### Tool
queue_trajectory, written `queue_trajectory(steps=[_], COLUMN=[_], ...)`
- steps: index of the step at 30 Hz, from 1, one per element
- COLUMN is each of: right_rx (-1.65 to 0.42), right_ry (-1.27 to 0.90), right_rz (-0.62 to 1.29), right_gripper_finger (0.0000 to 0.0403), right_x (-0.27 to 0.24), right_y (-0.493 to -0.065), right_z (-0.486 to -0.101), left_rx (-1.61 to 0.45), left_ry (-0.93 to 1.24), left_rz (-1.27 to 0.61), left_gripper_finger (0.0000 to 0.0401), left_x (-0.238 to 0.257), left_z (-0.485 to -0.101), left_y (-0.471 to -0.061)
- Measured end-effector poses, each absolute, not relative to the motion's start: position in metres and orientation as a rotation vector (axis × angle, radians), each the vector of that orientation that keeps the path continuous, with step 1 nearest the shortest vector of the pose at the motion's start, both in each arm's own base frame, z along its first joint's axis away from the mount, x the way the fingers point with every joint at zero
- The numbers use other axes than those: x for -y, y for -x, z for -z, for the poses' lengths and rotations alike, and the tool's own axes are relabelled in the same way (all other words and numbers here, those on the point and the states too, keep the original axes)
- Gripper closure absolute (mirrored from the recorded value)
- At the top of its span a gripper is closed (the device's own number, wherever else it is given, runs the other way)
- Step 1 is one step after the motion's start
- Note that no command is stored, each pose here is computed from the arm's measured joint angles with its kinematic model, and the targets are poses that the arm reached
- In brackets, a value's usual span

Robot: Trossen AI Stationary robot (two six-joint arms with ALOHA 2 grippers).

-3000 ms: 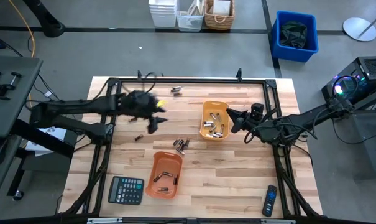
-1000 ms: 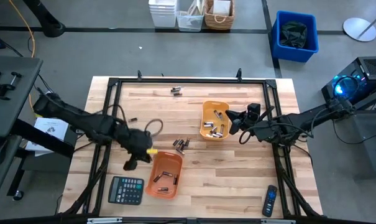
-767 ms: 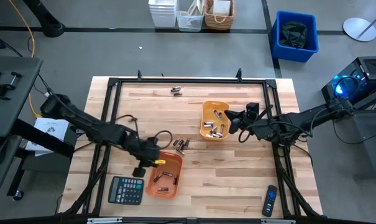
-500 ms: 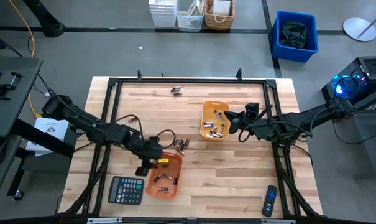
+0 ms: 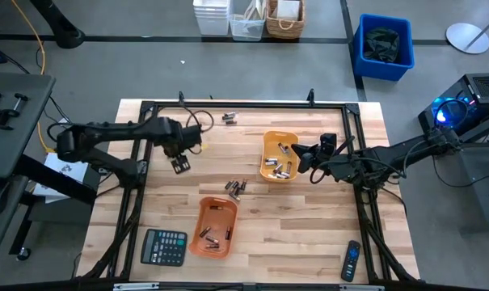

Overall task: Sort batteries
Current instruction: Put the black battery into the orange bin

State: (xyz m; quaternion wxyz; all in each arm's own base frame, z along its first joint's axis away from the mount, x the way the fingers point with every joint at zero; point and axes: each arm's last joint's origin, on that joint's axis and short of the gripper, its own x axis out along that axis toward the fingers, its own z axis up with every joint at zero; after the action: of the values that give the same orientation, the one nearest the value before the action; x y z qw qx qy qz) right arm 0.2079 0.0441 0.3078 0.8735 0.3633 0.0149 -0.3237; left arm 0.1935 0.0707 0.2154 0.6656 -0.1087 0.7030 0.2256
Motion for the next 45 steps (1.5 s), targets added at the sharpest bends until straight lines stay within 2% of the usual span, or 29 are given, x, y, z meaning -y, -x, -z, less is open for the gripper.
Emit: queue_trajectory(steps=[11,19,23,26,28,29,33,39,45], right_rx=[-0.031,-0.03,-0.032,-0.035,-0.039,-0.041,-0.042,-0.051,-0.097], right_ry=[-0.758,-0.758,-0.759,-0.76,-0.762,-0.762,-0.762,-0.76,-0.765], right_rz=[0.676,0.677,0.674,0.67,0.664,0.663,0.662,0.659,0.622], right_gripper_finger=[0.0403,0.0403,0.0403,0.0403,0.0403,0.0403,0.0403,0.0403,0.0403], right_x=[-0.044,-0.044,-0.045,-0.045,-0.045,-0.045,-0.045,-0.045,-0.047], right_y=[-0.208,-0.208,-0.208,-0.208,-0.208,-0.208,-0.208,-0.209,-0.211], right_z=[-0.308,-0.308,-0.308,-0.308,-0.308,-0.308,-0.308,-0.306,-0.304], left_rx=[-1.727,-1.834,-1.901,-1.917,-1.908,-1.895,-1.837,-1.598,-1.408], left_ry=[0.281,0.32,0.327,0.346,0.374,0.39,0.421,0.506,0.423], left_rz=[-0.52,-0.402,-0.33,-0.292,-0.299,-0.303,-0.33,-0.282,-0.175], left_gripper_finger=[0.0167,0.0175,0.0217,0.029,0.0355,0.037,0.0371,0.0371,0.0371], left_x=[-0.103,-0.118,-0.121,-0.121,-0.12,-0.12,-0.12,-0.109,-0.066], left_z=[-0.163,-0.131,-0.118,-0.117,-0.118,-0.12,-0.133,-0.176,-0.22], left_y=[-0.182,-0.186,-0.187,-0.187,-0.186,-0.187,-0.191,-0.195,-0.195])
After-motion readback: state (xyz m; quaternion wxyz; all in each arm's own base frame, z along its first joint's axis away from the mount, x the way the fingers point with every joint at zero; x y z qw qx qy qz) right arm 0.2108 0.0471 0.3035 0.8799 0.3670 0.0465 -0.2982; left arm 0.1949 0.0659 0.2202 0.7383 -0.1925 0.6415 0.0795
